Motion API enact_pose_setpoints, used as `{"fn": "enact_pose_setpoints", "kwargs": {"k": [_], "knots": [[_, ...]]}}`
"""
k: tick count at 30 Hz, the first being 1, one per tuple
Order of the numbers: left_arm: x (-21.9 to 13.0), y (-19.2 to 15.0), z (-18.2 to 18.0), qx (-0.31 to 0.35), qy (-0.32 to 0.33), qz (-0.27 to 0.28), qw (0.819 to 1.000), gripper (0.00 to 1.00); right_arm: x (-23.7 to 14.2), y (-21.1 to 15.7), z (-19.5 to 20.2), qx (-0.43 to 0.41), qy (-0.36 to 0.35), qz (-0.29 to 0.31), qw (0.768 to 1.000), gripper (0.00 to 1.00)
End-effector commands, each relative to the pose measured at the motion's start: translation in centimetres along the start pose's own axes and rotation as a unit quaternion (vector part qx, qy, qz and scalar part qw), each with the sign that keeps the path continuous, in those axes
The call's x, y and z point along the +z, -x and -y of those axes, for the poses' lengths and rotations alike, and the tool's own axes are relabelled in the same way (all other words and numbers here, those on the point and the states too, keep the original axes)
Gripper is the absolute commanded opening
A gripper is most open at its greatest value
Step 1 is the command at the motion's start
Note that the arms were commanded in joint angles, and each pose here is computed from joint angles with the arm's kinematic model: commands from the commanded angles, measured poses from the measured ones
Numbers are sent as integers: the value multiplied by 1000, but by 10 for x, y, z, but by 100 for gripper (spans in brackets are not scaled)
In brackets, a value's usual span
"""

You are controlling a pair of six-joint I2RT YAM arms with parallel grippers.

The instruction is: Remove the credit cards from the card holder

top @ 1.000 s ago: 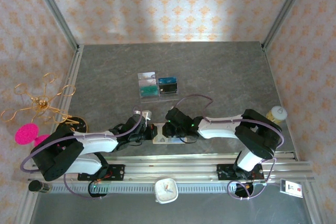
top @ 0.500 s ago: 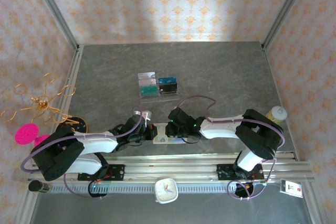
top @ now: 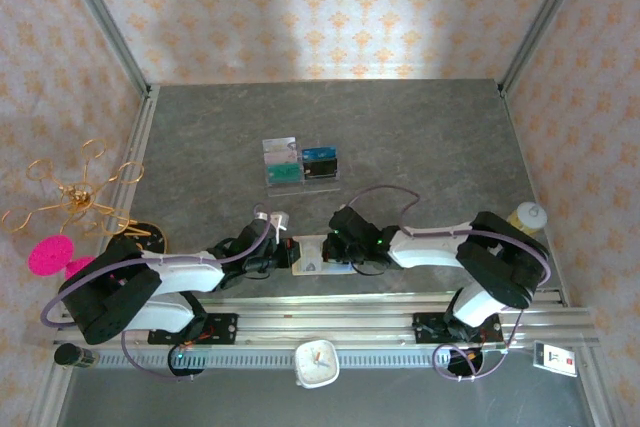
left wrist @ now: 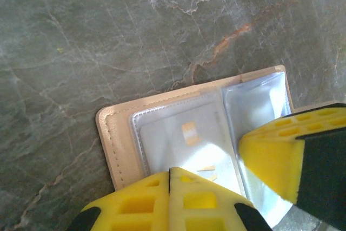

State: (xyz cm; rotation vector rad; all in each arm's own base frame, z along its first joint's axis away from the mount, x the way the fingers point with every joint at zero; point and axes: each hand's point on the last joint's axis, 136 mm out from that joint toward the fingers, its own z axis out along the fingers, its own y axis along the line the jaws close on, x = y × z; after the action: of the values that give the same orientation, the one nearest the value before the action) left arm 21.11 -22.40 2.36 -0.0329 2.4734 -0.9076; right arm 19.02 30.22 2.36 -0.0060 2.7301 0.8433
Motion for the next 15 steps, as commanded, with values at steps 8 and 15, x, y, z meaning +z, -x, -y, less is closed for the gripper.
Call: {"fn": "enact_pose_setpoints", "kwargs": {"k": [8,15], "knots": [[0,-21,-26,0,40,-33,999,0,-10,-2,-21,-21,52,-18,998,12],[1,-21,-25,-2,35,-33,999,0,0,-8,-21,-17,57,-39,997,13]]}}
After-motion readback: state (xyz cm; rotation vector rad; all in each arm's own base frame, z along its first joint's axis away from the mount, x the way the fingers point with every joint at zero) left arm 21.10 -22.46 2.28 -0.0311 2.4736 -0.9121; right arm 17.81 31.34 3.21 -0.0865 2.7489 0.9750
